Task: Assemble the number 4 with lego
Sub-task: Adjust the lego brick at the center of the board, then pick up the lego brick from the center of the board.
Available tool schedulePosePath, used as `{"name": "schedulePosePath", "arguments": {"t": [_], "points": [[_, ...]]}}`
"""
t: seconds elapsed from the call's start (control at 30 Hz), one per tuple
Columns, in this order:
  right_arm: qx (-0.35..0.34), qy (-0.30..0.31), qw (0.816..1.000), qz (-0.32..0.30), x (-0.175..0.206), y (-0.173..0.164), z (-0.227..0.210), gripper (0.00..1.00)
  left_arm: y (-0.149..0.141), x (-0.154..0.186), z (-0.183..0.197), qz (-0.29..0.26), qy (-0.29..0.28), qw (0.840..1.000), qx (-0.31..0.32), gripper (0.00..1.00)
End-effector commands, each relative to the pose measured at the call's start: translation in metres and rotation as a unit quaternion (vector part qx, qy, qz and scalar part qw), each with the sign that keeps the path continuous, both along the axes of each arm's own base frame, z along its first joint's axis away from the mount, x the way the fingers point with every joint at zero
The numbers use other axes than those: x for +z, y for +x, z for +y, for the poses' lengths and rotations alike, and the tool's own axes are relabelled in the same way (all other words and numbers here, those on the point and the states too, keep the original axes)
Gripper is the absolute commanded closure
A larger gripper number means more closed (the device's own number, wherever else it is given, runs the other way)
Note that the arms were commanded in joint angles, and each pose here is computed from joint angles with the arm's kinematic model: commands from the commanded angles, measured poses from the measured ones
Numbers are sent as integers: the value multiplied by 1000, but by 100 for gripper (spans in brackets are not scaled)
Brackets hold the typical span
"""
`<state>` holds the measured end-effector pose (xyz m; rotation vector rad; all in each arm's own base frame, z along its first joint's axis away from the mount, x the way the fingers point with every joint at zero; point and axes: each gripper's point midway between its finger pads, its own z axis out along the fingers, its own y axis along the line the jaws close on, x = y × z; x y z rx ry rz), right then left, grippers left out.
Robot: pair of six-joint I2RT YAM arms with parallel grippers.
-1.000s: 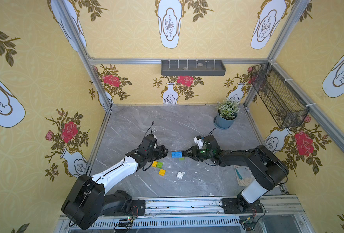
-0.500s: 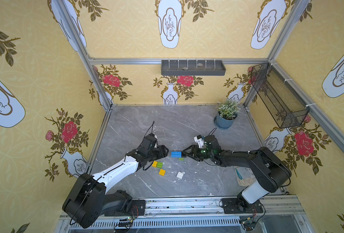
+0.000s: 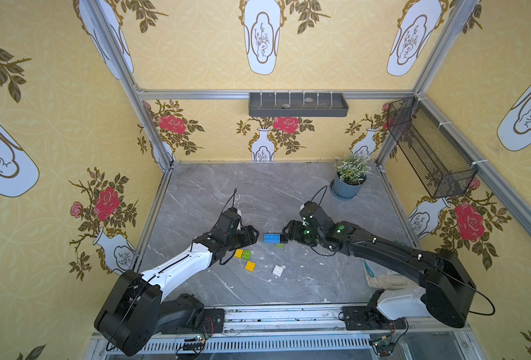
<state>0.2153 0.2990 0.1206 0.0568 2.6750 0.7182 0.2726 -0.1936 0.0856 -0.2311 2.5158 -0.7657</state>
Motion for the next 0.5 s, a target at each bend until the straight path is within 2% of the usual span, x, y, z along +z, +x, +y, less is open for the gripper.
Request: {"name": "schedulePosePath", "arguments": {"t": [0.0,0.23,0.47], "points": [[-75,-159,983,55,-35,-33,-47,34,5,2,5,-4,-8,1000,24,36],[-26,-148,984,96,-59,-51,12,40,6,-1,9,-3,-11,1000,21,36],[2,-172,977,126,-79,-70,32,41,7,-4,12,0,-25,999,21,36]]}}
